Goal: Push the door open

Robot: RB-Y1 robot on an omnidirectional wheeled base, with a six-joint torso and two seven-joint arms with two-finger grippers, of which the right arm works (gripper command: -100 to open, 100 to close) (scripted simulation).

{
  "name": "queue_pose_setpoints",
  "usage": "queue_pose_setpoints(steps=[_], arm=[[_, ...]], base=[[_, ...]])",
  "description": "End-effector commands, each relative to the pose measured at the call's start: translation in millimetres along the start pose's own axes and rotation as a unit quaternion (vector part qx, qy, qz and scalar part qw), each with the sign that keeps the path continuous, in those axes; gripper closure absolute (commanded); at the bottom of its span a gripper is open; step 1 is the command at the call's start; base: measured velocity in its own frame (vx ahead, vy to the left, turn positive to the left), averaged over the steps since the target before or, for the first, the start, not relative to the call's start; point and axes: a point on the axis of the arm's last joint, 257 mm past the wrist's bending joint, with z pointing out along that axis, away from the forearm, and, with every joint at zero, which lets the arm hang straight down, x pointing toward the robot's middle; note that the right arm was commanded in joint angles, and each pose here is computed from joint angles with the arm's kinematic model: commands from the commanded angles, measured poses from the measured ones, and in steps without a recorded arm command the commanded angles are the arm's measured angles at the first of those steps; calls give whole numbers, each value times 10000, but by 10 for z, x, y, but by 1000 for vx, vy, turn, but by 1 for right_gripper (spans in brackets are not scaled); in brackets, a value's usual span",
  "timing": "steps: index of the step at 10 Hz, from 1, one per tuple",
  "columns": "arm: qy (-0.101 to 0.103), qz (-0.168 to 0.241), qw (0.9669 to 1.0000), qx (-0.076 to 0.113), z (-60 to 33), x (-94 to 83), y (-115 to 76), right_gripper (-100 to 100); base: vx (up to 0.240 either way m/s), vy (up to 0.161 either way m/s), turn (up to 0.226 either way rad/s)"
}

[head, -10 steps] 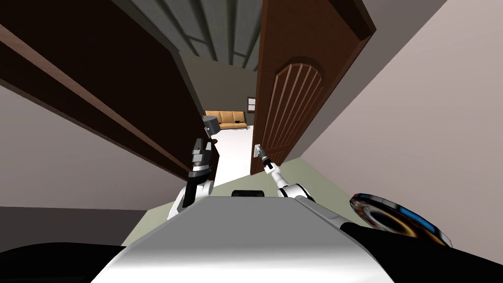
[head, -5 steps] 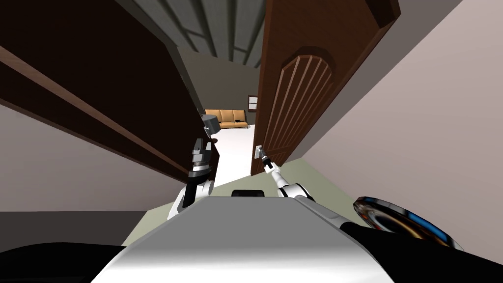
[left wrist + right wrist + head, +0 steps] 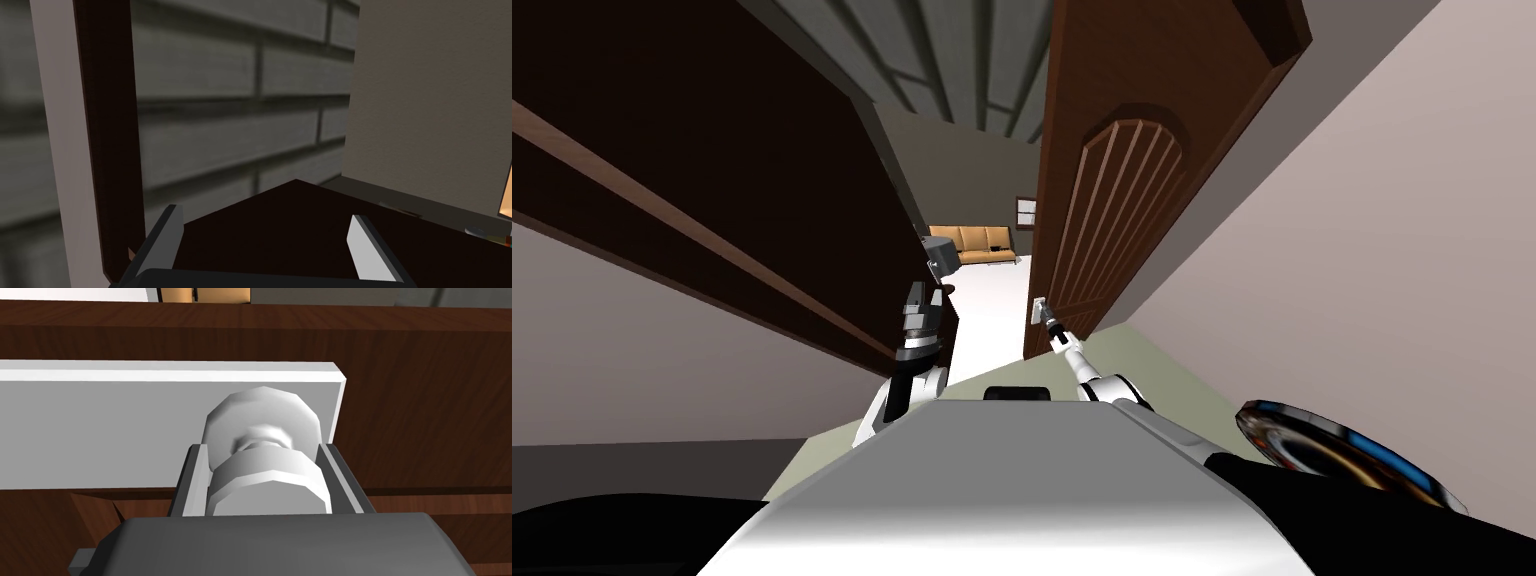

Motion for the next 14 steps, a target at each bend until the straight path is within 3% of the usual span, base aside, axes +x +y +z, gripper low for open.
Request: queue_pose_setpoints(steps=[1,9,10,12,14], arm=[[-72,-23,9999,-93,22,-86,89,100],[-462,-22,9989,-88,-50,-448,82,100],[-581,-22,9983,-86,-76,-558,79,100],[-581,-22,9983,-86,-76,-558,79,100],[-745,-22,9972,-82,-116,-710,75,100]], base=[[130,96,-39],[152,103,-38],[154,116,-44],[95,64,-38],[112,100,-62]])
